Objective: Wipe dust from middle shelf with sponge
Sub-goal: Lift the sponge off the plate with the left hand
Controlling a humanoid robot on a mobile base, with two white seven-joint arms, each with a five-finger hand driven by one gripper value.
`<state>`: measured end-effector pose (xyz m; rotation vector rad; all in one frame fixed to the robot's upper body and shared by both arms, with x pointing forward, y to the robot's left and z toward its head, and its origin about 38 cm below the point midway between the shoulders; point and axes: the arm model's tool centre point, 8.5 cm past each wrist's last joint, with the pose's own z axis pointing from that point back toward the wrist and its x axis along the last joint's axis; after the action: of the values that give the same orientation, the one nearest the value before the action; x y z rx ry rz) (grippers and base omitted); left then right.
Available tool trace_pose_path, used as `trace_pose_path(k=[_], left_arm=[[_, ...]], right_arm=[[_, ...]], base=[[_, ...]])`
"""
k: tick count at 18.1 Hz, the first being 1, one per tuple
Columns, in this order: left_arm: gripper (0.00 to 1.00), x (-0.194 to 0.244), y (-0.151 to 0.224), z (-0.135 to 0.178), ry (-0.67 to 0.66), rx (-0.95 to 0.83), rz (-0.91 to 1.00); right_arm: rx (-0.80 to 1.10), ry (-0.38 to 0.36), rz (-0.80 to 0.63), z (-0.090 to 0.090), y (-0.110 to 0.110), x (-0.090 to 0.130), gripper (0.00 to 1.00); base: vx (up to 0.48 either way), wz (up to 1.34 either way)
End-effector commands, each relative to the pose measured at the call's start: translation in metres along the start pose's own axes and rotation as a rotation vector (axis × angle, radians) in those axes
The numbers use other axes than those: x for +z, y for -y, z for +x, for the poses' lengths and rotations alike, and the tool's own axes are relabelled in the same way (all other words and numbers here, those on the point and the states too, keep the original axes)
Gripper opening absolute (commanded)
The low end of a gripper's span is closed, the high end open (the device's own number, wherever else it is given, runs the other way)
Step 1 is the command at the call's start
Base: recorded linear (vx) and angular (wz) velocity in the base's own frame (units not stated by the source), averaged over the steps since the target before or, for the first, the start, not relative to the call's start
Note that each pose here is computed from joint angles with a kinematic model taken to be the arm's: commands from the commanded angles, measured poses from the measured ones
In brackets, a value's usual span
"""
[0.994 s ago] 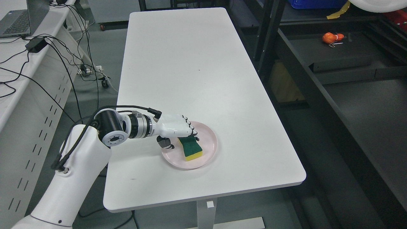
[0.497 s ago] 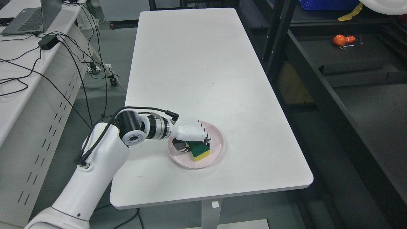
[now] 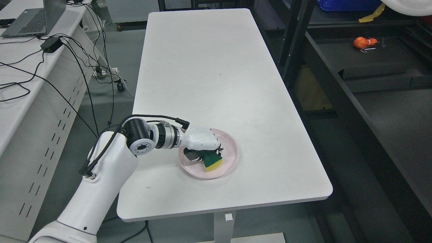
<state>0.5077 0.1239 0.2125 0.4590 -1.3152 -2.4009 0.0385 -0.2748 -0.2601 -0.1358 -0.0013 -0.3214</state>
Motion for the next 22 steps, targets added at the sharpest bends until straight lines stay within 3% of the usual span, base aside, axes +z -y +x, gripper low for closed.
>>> trace_pose_path(k=[1,4,7,9,13,15,18,22], left_arm=[[0.15,0.016,0.011,-0.016,-0.036,0.101,0.071],[0.0,0.025,0.008,-0.021,-0.025,0.159,0.148],[0.0,0.04,-0.006,-0.032,-0.047,0.227,0.289],[0.0,0.053,-0.038,-0.034,-0.012,0.338,0.56],[0.0,0.115,-0.057,-0.057,0.044,0.533,1.064],[0.0,0.148,-0.044,-0.082,-0.04,0.736,1.352],[0.01,0.18,-0.015,-0.106,-0.173,0.976,1.616],[0.0,0.216,0.029,-0.109,-0.401,1.089,1.837]], right_arm=[[-0.003,0.022,-0.014,0.01,0.01,0.0,1.0],[-0.003,0.022,-0.014,0.01,0.01,0.0,1.0],[-0.003,0.022,-0.014,0.01,0.01,0.0,1.0],[-0.003,0.022,-0.014,0.009,0.01,0.0,1.0],[-0.003,0.022,-0.014,0.01,0.01,0.0,1.0],[-0.003,0.022,-0.014,0.01,0.01,0.0,1.0],[-0.003,0.022,-0.014,0.01,0.01,0.0,1.0],[-0.003,0.022,-0.014,0.01,0.01,0.0,1.0]], base=[[0.0,0.0],[0.0,0.0],[0.0,0.0],[0.0,0.0],[0.0,0.0],[0.0,0.0],[0.0,0.0],[0.0,0.0]])
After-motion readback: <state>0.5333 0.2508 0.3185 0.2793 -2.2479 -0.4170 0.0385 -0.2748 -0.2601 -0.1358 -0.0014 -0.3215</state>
